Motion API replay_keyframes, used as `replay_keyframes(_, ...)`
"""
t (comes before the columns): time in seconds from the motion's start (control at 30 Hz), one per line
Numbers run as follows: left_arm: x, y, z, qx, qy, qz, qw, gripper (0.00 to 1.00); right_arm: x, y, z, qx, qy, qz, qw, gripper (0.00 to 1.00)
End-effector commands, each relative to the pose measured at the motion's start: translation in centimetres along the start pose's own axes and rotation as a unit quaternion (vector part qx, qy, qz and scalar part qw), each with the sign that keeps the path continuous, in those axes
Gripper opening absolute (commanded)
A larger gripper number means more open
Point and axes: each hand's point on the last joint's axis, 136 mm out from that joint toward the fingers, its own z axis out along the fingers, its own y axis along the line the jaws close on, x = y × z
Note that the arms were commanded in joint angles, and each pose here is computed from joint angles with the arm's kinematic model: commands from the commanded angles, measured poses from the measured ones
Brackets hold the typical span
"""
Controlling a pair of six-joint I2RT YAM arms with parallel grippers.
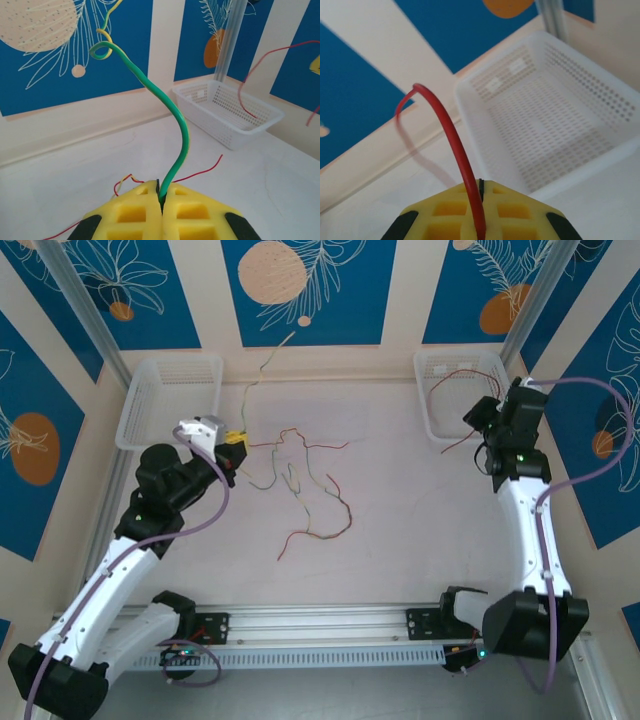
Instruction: Untangle the cables
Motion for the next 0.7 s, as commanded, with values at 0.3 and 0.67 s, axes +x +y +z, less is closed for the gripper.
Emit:
replay_keyframes(0.3,-1.3,-1.9,-0.9,0.028,-0.013,-0.012,0.999,0.00,-3.0,-3.9,9.8,0.087,0.022,-0.014,0.996,0.00)
replay_keyframes(0.67,-1.0,-2.1,-1.3,0.025,-0.014,-0.013,1.000,0.00,-1.4,-7.4,18.6,0.169,0.075,-0.025,0.983,0.00)
